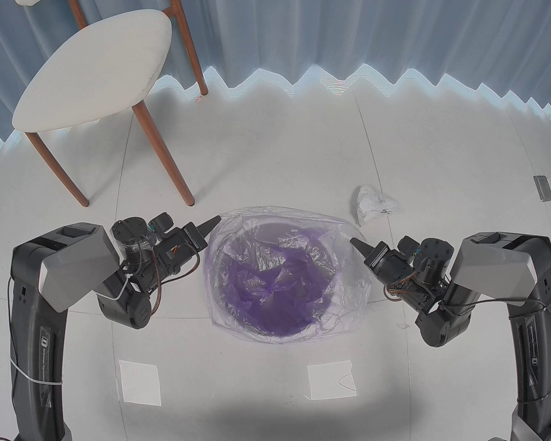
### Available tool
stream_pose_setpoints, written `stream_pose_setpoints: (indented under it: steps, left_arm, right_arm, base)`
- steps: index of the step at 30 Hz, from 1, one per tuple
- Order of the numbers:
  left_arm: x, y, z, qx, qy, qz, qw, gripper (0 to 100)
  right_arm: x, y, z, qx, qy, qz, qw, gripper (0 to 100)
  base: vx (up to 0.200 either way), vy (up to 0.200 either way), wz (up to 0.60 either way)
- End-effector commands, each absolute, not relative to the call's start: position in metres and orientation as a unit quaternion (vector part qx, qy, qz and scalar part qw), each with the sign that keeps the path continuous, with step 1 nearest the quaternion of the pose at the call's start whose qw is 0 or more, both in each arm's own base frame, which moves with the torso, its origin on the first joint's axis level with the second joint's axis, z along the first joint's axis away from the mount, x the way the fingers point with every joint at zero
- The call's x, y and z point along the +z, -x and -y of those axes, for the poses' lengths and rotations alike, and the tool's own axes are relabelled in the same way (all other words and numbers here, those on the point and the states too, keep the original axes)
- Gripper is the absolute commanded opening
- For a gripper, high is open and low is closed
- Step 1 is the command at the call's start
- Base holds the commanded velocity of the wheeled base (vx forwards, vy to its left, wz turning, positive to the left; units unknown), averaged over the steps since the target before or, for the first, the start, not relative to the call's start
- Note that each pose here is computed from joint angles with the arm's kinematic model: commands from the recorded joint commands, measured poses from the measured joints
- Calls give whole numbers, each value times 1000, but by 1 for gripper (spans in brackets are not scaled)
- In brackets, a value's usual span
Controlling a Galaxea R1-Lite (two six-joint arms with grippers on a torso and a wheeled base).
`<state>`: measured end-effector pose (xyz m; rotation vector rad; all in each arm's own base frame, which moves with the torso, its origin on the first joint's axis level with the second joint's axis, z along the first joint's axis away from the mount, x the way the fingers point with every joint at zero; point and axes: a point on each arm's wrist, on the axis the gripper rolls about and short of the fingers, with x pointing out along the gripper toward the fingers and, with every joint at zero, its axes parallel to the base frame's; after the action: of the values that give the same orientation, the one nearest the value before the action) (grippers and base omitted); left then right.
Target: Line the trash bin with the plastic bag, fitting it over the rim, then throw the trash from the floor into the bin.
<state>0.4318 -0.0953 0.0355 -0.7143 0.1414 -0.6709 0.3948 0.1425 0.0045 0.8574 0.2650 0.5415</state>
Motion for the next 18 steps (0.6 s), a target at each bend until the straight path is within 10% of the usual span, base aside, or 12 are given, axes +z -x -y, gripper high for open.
stream_pose_setpoints:
  steps: [1, 18]
  left_arm:
    - [11, -438, 101, -311, 347, -83, 881, 0]
    - [-5, -446, 91, -289, 405, -103, 861, 0]
  right_arm:
    - [-5, -398, -144, 256, -416, -130, 863, 0]
    - [-24, -402, -142, 226, -426, -163, 861, 0]
  base:
    - [0, 0, 0]
    - [0, 0, 0]
